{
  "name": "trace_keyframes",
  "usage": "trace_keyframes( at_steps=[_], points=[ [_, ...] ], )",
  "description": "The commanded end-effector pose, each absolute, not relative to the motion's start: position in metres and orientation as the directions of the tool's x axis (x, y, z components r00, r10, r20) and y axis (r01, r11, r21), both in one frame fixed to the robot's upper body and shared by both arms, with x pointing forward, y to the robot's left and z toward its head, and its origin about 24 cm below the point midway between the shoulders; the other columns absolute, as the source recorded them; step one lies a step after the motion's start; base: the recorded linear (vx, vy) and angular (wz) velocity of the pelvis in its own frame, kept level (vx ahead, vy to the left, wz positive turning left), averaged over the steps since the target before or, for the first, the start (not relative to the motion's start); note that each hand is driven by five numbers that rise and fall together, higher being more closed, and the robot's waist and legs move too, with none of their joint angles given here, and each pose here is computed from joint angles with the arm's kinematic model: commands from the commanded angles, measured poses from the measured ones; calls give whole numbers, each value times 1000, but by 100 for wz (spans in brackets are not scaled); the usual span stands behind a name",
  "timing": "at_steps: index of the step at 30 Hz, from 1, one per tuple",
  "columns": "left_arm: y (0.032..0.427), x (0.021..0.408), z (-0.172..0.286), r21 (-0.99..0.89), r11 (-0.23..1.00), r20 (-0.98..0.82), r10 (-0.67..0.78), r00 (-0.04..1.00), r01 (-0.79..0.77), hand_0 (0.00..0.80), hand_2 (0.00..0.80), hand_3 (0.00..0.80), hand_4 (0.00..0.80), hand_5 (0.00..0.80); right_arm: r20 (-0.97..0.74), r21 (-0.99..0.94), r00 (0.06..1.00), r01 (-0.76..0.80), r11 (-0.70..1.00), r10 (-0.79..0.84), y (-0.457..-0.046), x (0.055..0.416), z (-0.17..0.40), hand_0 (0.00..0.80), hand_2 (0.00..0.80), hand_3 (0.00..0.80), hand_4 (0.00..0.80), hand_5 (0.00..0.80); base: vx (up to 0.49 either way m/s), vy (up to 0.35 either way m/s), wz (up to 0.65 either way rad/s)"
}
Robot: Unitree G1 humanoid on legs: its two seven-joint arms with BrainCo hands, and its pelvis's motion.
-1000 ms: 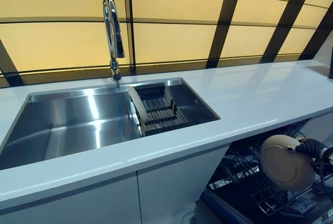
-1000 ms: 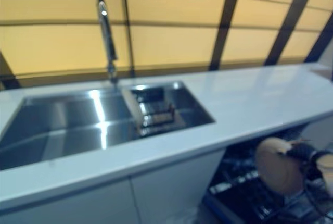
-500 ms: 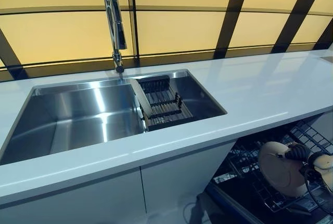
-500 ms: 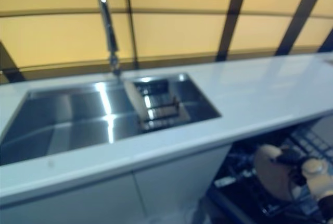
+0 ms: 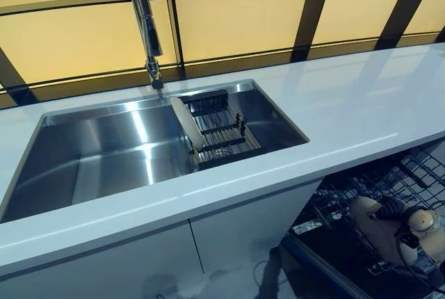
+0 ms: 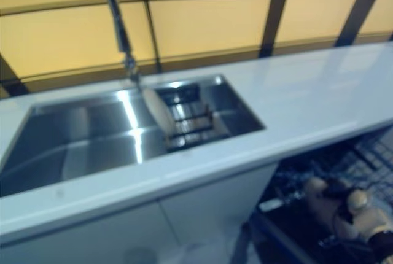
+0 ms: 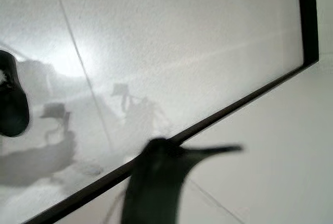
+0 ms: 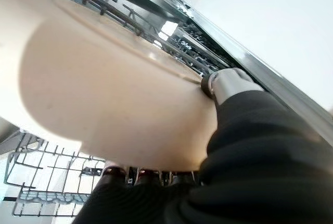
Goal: Take plates into dishwasher
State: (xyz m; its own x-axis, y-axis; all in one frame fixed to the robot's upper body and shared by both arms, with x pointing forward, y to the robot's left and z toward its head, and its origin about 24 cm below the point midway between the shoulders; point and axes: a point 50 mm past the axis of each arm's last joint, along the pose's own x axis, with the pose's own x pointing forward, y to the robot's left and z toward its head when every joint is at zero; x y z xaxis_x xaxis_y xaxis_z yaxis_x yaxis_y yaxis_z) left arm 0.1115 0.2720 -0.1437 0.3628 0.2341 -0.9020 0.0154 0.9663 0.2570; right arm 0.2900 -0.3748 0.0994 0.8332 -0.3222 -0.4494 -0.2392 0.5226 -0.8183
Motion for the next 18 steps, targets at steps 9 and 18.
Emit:
trace_keyframes(
  at_steps=[9,18],
  points=[
    [274,127,-138,244,970,-882,224,414,-5,0,0,0,0,0,-439,-826,849,-254,503,-294,-358,307,89,800,800,800,800,800,-6,-3,2],
    [274,126,-138,250,968,-886,229,403,-1,0,0,0,0,0,-445,-824,829,-230,518,-339,-365,303,84,800,800,800,800,800,-10,1,1]
  ],
)
